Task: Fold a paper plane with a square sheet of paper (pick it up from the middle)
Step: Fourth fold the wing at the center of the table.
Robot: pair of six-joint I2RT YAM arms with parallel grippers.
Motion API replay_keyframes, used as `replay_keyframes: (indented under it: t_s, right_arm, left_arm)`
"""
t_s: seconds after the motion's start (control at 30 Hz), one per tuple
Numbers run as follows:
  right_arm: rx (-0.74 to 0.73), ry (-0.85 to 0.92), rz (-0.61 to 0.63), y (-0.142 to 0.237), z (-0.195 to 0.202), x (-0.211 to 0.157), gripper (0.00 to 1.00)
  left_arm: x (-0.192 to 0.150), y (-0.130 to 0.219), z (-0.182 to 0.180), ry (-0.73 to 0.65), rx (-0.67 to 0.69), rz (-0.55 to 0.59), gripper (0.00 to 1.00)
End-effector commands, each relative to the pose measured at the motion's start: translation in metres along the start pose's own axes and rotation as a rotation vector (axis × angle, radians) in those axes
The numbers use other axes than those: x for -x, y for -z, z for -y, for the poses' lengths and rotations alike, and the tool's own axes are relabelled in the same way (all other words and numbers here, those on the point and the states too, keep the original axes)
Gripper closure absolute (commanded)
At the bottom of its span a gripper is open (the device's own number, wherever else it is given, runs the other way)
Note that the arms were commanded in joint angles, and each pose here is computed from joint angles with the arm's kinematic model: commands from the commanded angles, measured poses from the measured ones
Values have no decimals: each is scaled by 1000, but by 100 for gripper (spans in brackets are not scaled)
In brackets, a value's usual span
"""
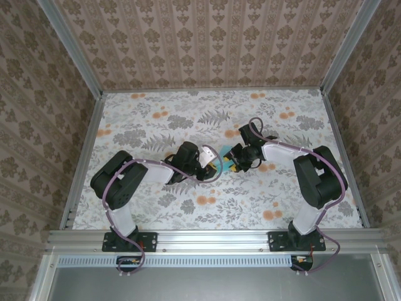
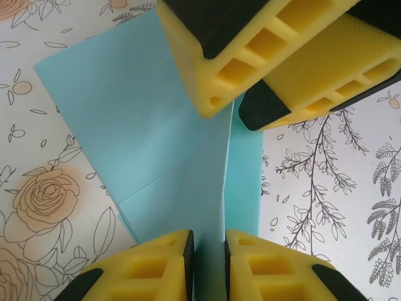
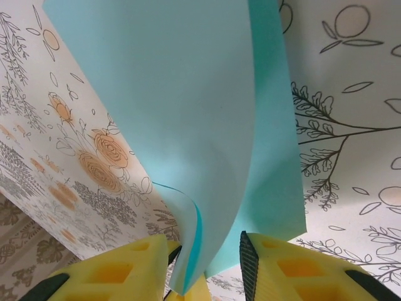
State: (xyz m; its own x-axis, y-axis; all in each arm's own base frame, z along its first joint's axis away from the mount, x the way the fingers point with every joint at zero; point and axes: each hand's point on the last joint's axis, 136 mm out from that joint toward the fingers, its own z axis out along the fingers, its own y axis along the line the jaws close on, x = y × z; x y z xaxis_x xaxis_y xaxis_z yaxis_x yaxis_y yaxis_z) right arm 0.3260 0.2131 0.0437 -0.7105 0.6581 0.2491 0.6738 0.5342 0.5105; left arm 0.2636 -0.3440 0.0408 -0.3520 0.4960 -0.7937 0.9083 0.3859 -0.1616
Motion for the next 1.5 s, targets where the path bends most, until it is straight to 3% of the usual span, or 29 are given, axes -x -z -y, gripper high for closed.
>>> replay_keyframes:
  t_s: [0.0,0.27,0.47,0.67,0.77,0.93,1.2,1.37,1.47]
  right_arm:
    - [-6,-19,-36,6,-1,-6,66]
    - [-2,-29,-56,3,-3,-6,85]
    - [5,-39,-60,5,-4,-7,88]
    - [14,-47,-70,4,-6,-9,88]
    - [14,-49,-75,4,-6,-10,89]
    - [14,-55,-87,3,-5,-11,89]
    - [11,-18,-59,5,-4,-4,88]
    - [6,-4,-70,3,-3,-4,87]
    - [1,24,-67,4,-5,-2,80]
  left_arm:
    - [0,1,5,-56,-20,-7,78]
    - [5,4,10,-101,-44,-2,72]
    - [16,4,12,-128,-46,19,56]
    - [17,0,11,-167,-4,7,52]
    - [18,-2,8,-186,22,5,56]
    - [13,-4,1,-200,58,-9,70]
    - [2,-5,14,-195,-11,-33,85]
    - [2,-6,17,-162,-38,-32,91]
    - [3,-5,17,-104,-45,-22,93]
